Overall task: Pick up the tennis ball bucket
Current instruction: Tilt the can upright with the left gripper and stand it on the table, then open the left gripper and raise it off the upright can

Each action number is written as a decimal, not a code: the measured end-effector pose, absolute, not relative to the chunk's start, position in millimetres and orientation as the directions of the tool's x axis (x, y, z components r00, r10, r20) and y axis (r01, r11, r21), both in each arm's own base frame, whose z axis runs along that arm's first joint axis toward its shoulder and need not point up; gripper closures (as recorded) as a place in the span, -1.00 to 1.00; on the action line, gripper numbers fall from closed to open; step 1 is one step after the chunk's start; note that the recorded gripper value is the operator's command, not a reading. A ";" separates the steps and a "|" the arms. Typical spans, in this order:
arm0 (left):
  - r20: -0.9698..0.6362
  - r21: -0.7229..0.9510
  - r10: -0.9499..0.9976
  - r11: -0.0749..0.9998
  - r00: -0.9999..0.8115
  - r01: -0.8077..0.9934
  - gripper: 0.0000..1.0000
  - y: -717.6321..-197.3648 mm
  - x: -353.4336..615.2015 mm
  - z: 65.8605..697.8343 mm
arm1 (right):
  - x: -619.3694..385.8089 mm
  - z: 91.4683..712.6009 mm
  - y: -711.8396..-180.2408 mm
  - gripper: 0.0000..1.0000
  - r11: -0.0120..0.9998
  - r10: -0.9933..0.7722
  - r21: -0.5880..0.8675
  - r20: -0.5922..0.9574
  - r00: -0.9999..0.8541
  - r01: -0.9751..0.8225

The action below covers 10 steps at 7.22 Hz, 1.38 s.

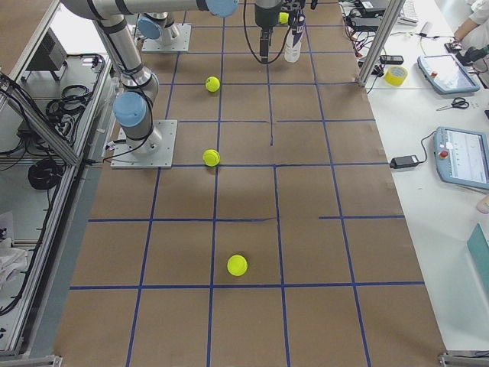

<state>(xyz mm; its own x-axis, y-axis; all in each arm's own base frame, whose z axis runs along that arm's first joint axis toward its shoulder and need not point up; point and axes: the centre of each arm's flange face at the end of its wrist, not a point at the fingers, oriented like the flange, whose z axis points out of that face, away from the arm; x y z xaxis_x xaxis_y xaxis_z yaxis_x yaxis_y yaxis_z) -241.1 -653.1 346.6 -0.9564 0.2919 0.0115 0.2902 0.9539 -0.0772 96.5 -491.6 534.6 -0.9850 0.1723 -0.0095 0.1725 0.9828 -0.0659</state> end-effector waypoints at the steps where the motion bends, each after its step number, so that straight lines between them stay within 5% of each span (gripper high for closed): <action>1: 0.013 -0.068 0.311 0.949 -0.950 0.309 0.66 -653.0 -242.5 343.3 | 96.5 534.6 -491.6 -1.00 0.983 0.172 -0.066 -0.010 -0.985 0.173; 2: 0.015 -0.062 0.319 0.946 -0.948 0.317 -0.49 -653.3 -243.0 340.5 | 96.5 534.6 -491.6 -1.00 0.983 0.172 -0.066 -0.010 -0.985 0.173; 4: 0.019 -0.059 0.284 0.958 -0.959 0.282 -0.65 -653.1 -244.5 338.8 | 96.5 534.6 -491.6 -1.00 0.983 0.172 -0.066 -0.010 -0.985 0.173; 5: 0.023 -0.062 0.242 0.969 -0.970 0.240 -1.00 -652.4 -245.9 340.3 | 96.5 534.6 -491.6 -1.00 0.983 0.172 -0.066 -0.010 -0.985 0.173; 10: 0.059 -0.114 0.223 0.970 -0.973 0.215 -1.00 -625.3 -253.2 430.7 | 96.5 534.8 -491.5 -1.00 0.983 0.172 -0.066 -0.010 -0.985 0.173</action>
<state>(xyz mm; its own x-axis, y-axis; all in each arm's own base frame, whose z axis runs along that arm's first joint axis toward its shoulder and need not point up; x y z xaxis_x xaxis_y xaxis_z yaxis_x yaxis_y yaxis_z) -253.2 -625.3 430.7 -0.9731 0.2229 0.0590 0.2153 0.9699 -0.1137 96.5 -491.5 534.8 -0.9850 0.1724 -0.0096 0.1727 0.9828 -0.0662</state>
